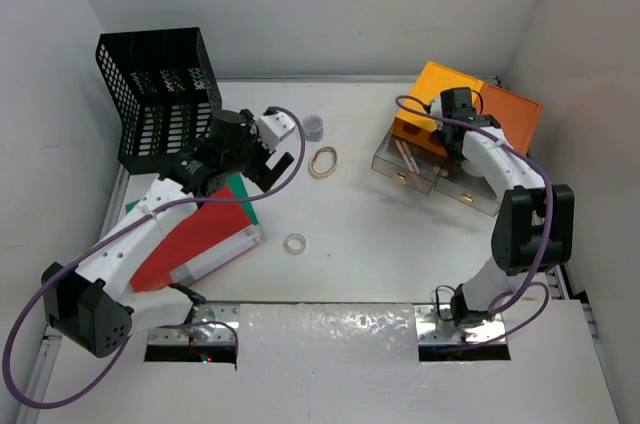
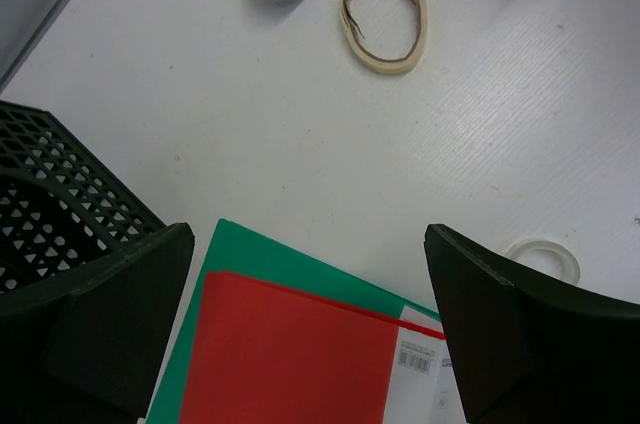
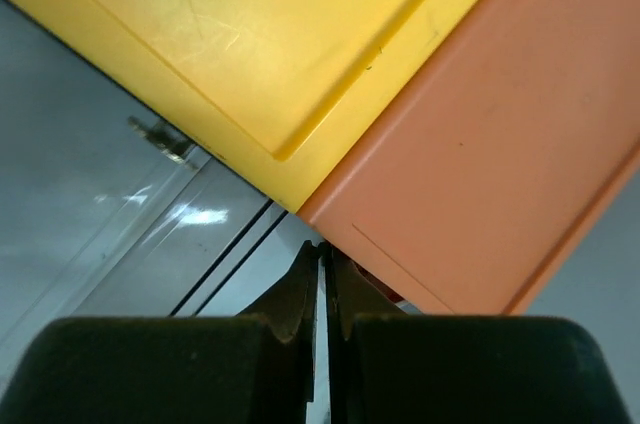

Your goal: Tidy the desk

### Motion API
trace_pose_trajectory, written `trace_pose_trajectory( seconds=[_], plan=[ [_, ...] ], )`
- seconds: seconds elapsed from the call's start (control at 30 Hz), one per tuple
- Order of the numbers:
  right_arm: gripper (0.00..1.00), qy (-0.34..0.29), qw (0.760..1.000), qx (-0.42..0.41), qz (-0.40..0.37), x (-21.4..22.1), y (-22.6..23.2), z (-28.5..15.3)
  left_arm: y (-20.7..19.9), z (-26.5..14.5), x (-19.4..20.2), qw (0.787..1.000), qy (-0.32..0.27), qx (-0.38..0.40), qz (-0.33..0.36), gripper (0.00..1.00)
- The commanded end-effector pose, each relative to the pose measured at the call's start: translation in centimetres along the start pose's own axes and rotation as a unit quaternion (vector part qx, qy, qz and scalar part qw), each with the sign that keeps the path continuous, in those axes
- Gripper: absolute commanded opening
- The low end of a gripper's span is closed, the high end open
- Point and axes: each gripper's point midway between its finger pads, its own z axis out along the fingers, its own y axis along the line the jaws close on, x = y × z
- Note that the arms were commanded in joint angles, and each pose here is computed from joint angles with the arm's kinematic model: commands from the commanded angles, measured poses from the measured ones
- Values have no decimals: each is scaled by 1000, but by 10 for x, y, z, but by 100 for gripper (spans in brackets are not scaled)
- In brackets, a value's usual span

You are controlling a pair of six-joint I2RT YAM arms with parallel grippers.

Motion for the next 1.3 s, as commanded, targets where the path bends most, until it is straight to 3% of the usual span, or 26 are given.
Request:
trace_pose_trajectory(
  seconds=[0.0, 0.13, 0.2, 0.33, 0.4, 0.53, 0.57, 0.63, 0.73, 0.77, 0.8, 0.93, 1.27],
  plan=[
    [0, 9, 996, 85, -12, 6, -27, 14, 9, -12, -31, 999, -46, -14, 5, 99],
    [0, 4, 992, 127, -1, 8, -39, 10, 10, -12, -30, 999, -42, -16, 7, 100],
    [2, -10, 995, 101, 14, 2, -32, 8, 10, -12, -29, 999, -41, -16, 7, 100],
    [21, -16, 998, 22, 49, -10, -11, 2, 10, -12, -30, 999, -42, -15, 7, 100],
    [25, -28, 996, -11, 79, -16, 0, -5, 9, -13, -31, 999, -44, -13, 6, 100],
    [50, -74, 989, -33, 126, -25, 4, -24, 7, -13, -30, 999, -43, -8, 5, 100],
    [60, -85, 985, -32, 144, -26, 5, -27, 7, -13, -30, 999, -42, -7, 5, 100],
    [63, -108, 980, -33, 162, -30, 2, -39, 6, -13, -29, 999, -40, -6, 4, 100],
    [56, -106, 975, -15, 196, -23, -3, -44, 5, -14, -27, 999, -38, -4, 4, 100],
    [49, -98, 970, -10, 222, -16, 0, -42, 5, -14, -26, 999, -38, -4, 5, 100],
    [32, -96, 967, -3, 235, -12, -1, -43, 5, -14, -25, 999, -37, -4, 6, 100],
    [0, -104, 951, 1, 292, 2, -2, -49, 5, -14, -20, 999, -33, -10, 9, 100],
    [0, -81, 914, -8, 397, 40, -11, -30, 4, -21, -16, 999, -40, -15, 15, 100]
  ],
)
